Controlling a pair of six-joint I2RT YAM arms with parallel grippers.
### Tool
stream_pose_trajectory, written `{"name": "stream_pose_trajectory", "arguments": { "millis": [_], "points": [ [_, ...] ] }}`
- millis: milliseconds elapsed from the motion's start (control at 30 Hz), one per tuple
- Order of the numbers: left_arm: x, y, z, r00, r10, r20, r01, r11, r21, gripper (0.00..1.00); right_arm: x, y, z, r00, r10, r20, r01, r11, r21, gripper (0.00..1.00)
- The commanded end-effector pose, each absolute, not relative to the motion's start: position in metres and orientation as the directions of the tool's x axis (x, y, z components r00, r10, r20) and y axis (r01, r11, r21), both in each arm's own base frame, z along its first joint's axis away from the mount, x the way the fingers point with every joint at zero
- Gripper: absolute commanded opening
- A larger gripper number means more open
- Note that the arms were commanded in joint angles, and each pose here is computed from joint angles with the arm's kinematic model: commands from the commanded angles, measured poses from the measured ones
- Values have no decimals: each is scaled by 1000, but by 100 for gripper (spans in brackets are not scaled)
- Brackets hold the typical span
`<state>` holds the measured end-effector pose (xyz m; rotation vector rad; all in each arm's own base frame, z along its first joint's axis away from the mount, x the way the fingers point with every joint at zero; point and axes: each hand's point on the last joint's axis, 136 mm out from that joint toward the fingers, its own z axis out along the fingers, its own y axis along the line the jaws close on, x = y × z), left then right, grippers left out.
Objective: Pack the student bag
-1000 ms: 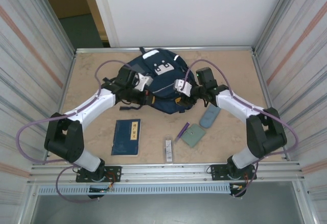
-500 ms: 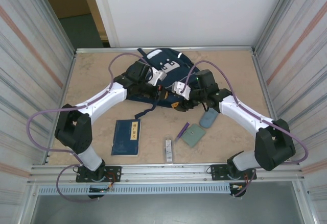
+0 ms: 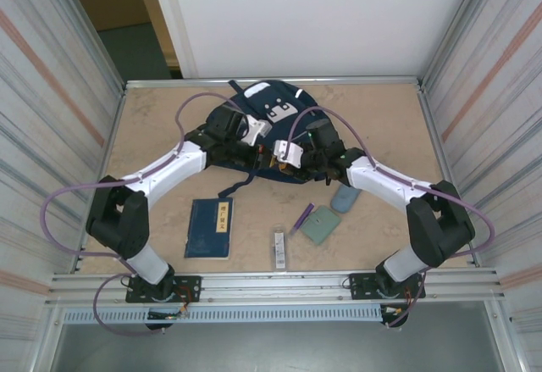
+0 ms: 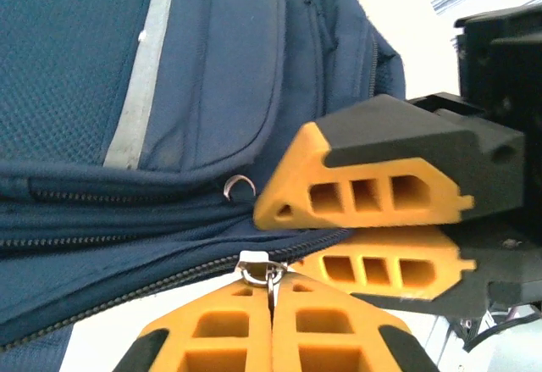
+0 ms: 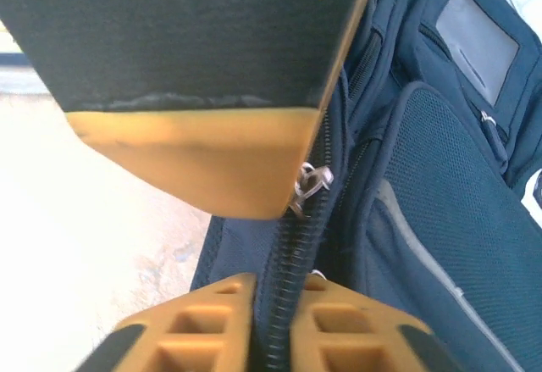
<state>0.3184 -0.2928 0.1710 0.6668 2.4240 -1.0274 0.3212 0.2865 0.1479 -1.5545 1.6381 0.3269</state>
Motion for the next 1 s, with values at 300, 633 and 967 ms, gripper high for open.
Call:
{"name": "stream_pose_trajectory", "arguments": {
  "millis": [300,633,967],
  "points": [
    [369,-109,109,-909,-149,-390,38,901,-431,0,317,259,176,104,-629,-770,-915,243,-322,2],
    [387,-116,136,-884,-150,-443,108,857,-505,36,312,309,160,68,-618,-783,-926,253,-280,17],
    [378,-137,167,-876,-162,-453,142,813,-565,48,345,340,139,-60,-599,-798,-847,454,-277,53]
  ]
}}
